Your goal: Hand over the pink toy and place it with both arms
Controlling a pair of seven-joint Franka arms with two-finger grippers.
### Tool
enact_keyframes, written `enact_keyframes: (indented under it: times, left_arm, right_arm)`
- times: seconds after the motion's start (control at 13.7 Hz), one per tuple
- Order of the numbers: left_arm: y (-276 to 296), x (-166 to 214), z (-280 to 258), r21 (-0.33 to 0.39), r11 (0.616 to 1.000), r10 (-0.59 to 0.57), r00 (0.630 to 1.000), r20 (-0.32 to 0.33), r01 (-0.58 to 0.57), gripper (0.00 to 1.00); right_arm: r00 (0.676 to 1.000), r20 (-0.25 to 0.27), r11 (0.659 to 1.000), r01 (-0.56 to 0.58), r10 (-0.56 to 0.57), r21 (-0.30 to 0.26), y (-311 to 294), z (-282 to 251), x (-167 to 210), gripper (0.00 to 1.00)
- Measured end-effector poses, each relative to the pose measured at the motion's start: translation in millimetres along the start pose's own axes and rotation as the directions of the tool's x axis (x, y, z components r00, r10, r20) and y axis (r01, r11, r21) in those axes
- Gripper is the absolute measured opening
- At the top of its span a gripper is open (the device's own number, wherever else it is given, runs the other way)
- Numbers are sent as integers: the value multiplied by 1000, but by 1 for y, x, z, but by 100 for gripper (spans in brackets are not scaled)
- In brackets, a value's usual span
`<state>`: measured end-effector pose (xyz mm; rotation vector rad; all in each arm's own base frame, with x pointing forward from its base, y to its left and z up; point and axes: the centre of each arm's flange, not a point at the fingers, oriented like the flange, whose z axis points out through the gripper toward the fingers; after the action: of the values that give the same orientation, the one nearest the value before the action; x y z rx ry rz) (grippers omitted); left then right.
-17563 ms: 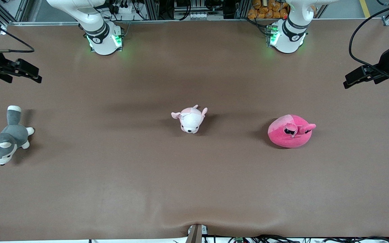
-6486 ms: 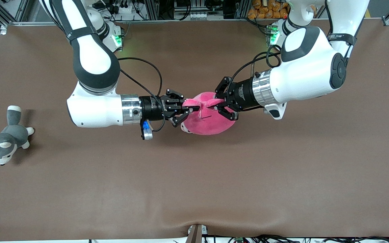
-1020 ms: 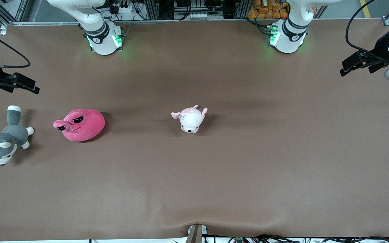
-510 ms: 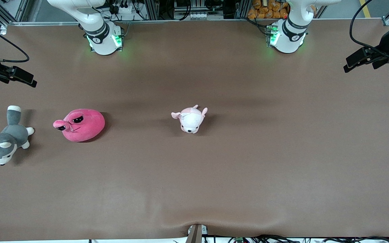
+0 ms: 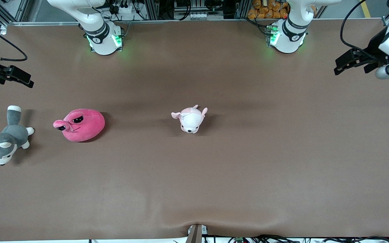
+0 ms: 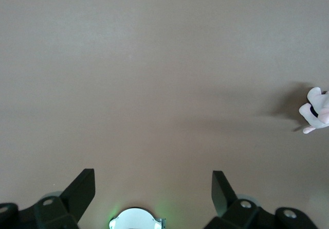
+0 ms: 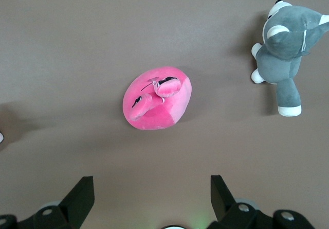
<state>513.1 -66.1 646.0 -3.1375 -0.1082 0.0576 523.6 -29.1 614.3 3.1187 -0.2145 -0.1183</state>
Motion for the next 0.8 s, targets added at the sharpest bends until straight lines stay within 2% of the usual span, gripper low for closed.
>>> enact_keyframes:
  times: [0.44, 0.8]
  left_arm:
    - [1, 5, -12, -6, 1000, 1, 1000, -26, -1, 100]
    - [1, 1, -10, 12, 1000, 3, 1000, 3, -3, 100]
  right_arm:
    - [1000, 1, 1000, -3, 3, 0, 2, 0, 0, 100]
    - [1000, 11, 1000, -3, 3, -1, 2, 1, -1, 100]
